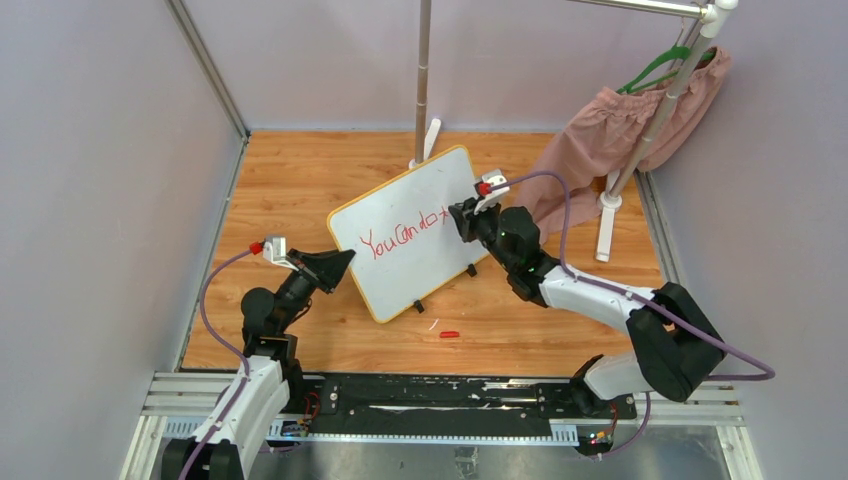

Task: Write a sentence on the whiteboard

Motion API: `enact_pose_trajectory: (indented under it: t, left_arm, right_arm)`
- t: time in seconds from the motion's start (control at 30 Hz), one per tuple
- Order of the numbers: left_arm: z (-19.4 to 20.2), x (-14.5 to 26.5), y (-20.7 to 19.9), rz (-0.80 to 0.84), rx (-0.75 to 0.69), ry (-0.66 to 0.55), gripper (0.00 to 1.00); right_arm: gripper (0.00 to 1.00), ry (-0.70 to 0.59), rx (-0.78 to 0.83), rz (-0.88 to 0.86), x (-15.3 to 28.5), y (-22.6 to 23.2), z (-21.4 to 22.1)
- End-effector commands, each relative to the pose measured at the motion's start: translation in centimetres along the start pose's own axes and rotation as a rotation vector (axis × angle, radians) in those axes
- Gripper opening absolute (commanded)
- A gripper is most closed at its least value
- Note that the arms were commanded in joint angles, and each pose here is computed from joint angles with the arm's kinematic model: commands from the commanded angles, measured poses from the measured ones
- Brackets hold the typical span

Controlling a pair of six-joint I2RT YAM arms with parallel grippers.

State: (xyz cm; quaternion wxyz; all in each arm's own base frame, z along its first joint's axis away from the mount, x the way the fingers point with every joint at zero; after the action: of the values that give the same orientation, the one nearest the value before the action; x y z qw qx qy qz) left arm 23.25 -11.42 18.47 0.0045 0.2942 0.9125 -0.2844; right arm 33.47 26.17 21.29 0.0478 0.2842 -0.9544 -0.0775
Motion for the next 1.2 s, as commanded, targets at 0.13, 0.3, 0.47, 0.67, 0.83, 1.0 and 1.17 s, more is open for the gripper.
enact_pose_trajectory:
  t: [0.13, 0.3, 0.47, 0.67, 0.83, 1.0, 1.17]
  left_arm:
    - [6.2, 2.8, 3.0, -0.097, 0.041, 0.123, 0.00]
    - [6.2, 2.8, 3.0, -0.097, 0.041, 0.123, 0.00]
    - [6.2, 2.8, 2.9, -0.095, 0.040, 0.122, 0.00]
    - [6.2, 2.8, 2.9, -0.094, 0.041, 0.124, 0.00]
    - [6.2, 2.8, 2.9, -0.091, 0.039, 0.122, 0.00]
    - [6.2, 2.8, 2.9, -0.092, 0.040, 0.123, 0.00]
    - [6.2, 2.8, 2.9, -0.092, 0.040, 0.123, 0.00]
  right_arm:
    - [0.00, -0.074, -0.033, 0.001, 0.6, -0.3, -2.4]
    - [0.00, -0.094, -0.037, -0.002, 1.0, -0.2, -3.2]
    - [0.00, -0.097, -0.024, 0.004, 0.7, -0.2, -3.6]
    - [0.00, -0.107, -0.018, 0.008, -0.1, -0.2, -4.3]
    - [0.00, -0.109, -0.014, 0.021, -0.7, -0.7, -4.6]
    - [0.00, -0.113, -0.016, 0.025, -1.2, -1.0, -5.0]
    - [0.00, -0.103, -0.015, 0.023, -1.7, -1.2, -4.8]
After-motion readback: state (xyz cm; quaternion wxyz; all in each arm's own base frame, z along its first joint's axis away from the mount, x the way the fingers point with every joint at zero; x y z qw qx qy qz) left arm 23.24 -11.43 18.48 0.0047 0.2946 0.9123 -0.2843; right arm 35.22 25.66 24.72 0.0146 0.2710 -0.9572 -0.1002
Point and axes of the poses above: each gripper's point midway between its finger pads, its own x axis back along the fingers, its own y axis along the line the jaws close on, z = x × y, the point moved 2 cm from there along x, back along the fingers, and after that the axes turned 5 degrees about -x, right-handed, at the moved point
